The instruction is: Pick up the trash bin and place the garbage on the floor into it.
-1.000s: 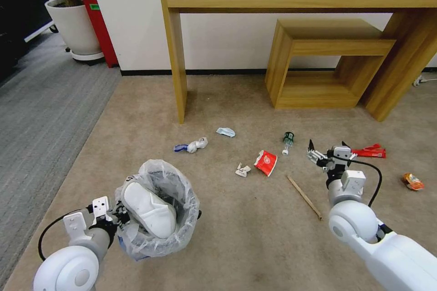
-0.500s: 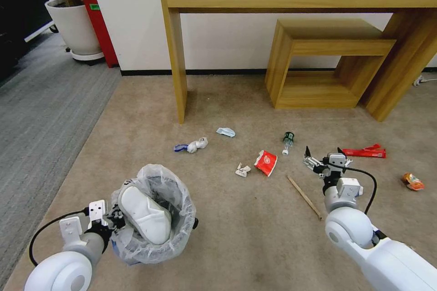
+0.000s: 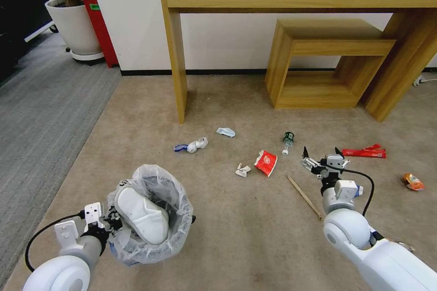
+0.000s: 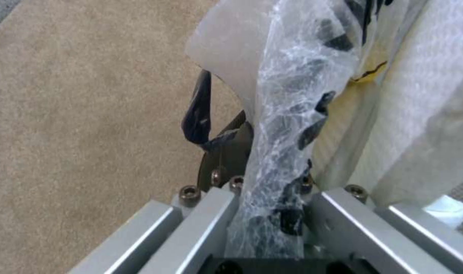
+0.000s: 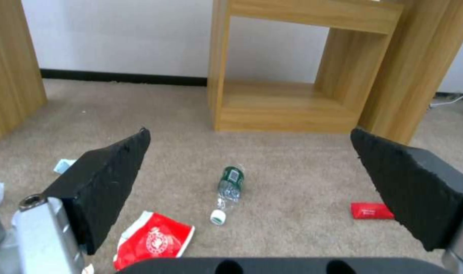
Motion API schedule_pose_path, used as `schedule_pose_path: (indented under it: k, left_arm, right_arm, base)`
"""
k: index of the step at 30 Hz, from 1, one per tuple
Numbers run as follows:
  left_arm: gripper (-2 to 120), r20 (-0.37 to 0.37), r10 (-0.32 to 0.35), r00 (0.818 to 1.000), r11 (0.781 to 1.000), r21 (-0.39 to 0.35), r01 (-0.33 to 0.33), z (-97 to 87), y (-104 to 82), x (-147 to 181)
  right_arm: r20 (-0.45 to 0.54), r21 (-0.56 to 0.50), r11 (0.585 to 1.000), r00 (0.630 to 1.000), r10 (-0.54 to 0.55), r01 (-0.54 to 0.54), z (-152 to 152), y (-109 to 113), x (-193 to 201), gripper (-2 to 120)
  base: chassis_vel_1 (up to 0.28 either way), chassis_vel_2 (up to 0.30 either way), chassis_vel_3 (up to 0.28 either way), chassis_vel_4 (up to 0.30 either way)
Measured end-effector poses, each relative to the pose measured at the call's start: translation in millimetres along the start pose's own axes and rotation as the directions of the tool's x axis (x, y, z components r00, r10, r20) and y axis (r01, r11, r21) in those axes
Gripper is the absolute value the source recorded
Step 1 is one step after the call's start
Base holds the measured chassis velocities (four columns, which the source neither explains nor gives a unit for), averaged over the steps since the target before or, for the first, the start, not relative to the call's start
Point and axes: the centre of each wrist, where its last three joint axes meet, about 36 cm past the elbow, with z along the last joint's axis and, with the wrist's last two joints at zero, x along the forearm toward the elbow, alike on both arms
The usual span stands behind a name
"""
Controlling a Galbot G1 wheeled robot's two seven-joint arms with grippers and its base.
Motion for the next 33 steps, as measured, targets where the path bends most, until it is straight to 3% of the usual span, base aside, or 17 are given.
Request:
schedule_pose_path:
  k: [33]
  left_arm:
    - [0,-0.004,-0.011,1.0,1.0,0.012,0.011,1.3,5.8,-5.0]
  right_arm:
    - [0.043,-0.004,1.0,0.999,-0.022,0.022,6.3,5.1,-0.7,99]
  base:
    - [0.019,0.022,-0.019,-0.022]
